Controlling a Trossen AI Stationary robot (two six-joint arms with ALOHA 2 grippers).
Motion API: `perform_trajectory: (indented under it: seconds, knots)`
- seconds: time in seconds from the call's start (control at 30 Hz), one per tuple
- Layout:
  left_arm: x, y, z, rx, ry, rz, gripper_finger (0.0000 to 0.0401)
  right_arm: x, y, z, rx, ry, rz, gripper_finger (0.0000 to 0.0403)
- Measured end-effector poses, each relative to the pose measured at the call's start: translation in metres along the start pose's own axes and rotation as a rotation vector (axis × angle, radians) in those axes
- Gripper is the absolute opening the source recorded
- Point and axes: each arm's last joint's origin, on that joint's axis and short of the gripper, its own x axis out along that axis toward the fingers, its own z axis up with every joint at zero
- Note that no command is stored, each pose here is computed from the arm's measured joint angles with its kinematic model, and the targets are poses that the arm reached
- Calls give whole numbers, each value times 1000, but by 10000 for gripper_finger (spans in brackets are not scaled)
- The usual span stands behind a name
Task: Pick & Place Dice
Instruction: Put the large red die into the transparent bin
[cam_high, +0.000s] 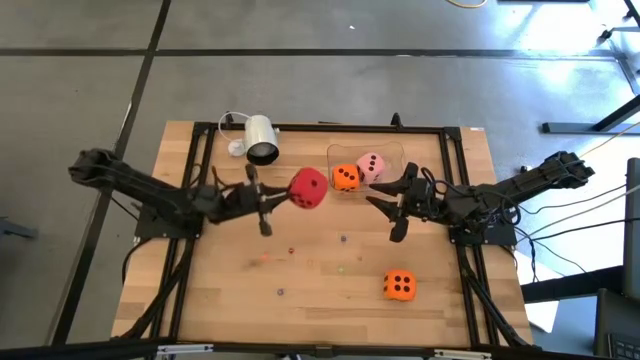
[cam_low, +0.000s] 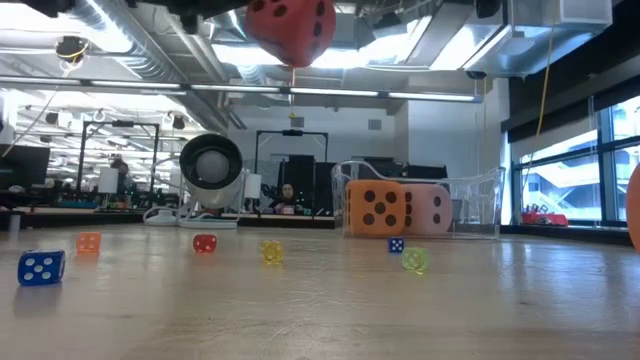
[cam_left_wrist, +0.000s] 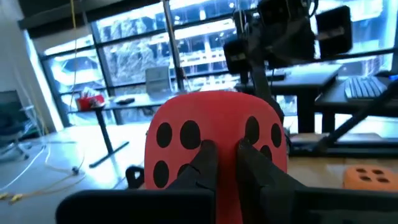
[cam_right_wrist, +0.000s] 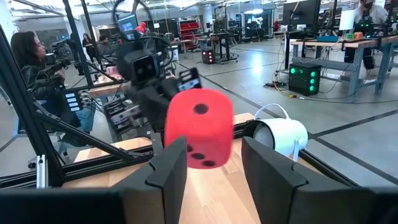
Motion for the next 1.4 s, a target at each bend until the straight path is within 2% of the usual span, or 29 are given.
perform_trajectory:
  seconds: [0.13, 0.33, 0.5, 0.77, 0.97, 1.4]
  knots:
    - [19, 18, -9, 8, -31, -10, 14, 0, 0, 0, -14, 0, 0, 153]
    - [50, 41, -35, -10, -38, -4, 15, 0, 0, 0, -28, -2, 0, 153]
    - [88, 51, -52, -8, -22, -42, 15, 0, 0, 1, -46, -14, 0, 153]
    - [158, 56, -66, -4, -13, -105, 15, 0, 1, 4, -60, -37, 2, 153]
    - [199, 56, -87, -29, 8, -140, 15, 0, 1, 4, -77, -37, 3, 153]
    - [254, 48, -122, -81, 10, -174, 15, 0, 1, 4, -102, -33, 27, 153]
